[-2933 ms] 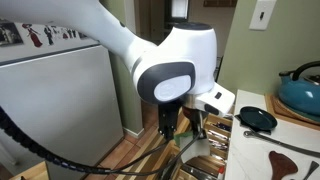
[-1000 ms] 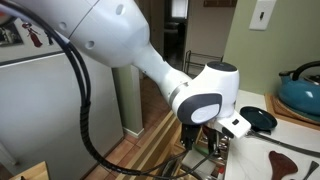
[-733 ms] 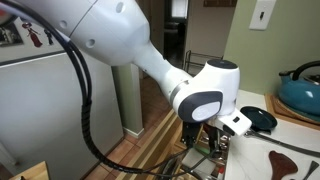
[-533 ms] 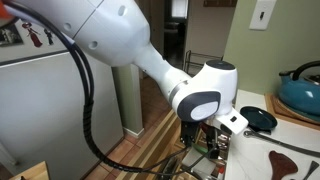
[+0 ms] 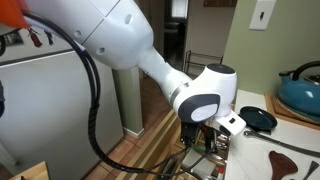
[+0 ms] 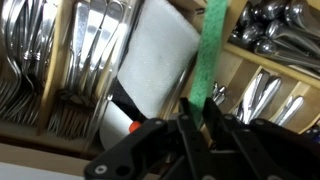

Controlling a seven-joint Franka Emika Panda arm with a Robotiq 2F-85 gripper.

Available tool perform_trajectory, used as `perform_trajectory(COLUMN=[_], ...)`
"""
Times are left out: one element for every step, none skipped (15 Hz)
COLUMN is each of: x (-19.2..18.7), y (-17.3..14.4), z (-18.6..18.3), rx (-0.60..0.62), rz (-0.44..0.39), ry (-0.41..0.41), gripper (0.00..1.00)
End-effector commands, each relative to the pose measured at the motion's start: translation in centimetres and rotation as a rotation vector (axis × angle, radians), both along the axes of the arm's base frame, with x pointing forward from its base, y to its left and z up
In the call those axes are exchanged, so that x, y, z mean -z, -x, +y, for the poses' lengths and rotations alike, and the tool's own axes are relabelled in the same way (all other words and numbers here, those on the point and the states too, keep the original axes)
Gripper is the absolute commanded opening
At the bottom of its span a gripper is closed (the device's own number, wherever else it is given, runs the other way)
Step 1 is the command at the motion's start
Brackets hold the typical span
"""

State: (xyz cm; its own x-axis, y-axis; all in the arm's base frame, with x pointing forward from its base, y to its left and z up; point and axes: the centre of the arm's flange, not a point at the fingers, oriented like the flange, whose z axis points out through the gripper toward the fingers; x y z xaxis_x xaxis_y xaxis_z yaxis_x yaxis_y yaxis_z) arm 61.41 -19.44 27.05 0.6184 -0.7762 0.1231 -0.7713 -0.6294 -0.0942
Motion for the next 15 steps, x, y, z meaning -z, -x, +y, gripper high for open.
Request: perform_trajectory(x=[-1.6, -2.4, -3.4, -4.5, -5.4, -6.4, -7.2, -7.8, -8.1, -8.1, -8.1, -7.8, -7.8, -7.8, -7.9], y=[0.2, 0.4, 0.6, 0.8, 0.9, 1.1, 1.3, 1.7, 2.1, 2.5, 2.9, 3.2, 2.4, 2.5, 2.4], z=[0.4, 0.6, 0.8, 0.8, 0.7, 0.5, 0.2, -0.1, -0.5, -0.9, -1.2, -1.3, -2.1, -2.2, -2.1], rx=[-0.016, -0.021, -0.012, 0.001, 0.008, 0.023, 0.037, 0.053, 0.069, 0.102, 0.111, 0.123, 0.097, 0.104, 0.102], rz=[-0.034, -0.048, -0.056, -0.063, -0.070, -0.068, -0.042, 0.000, 0.034, 0.082, 0.119, 0.160, 0.089, 0.097, 0.096], ry=[-0.040, -0.053, -0.046, -0.036, -0.032, -0.021, -0.005, 0.022, 0.042, 0.092, 0.129, 0.172, 0.122, 0.131, 0.130], gripper=[0.00, 0.04, 0.03, 0.01, 0.02, 0.03, 0.03, 0.03, 0.03, 0.03, 0.03, 0.03, 0.03, 0.11, 0.11])
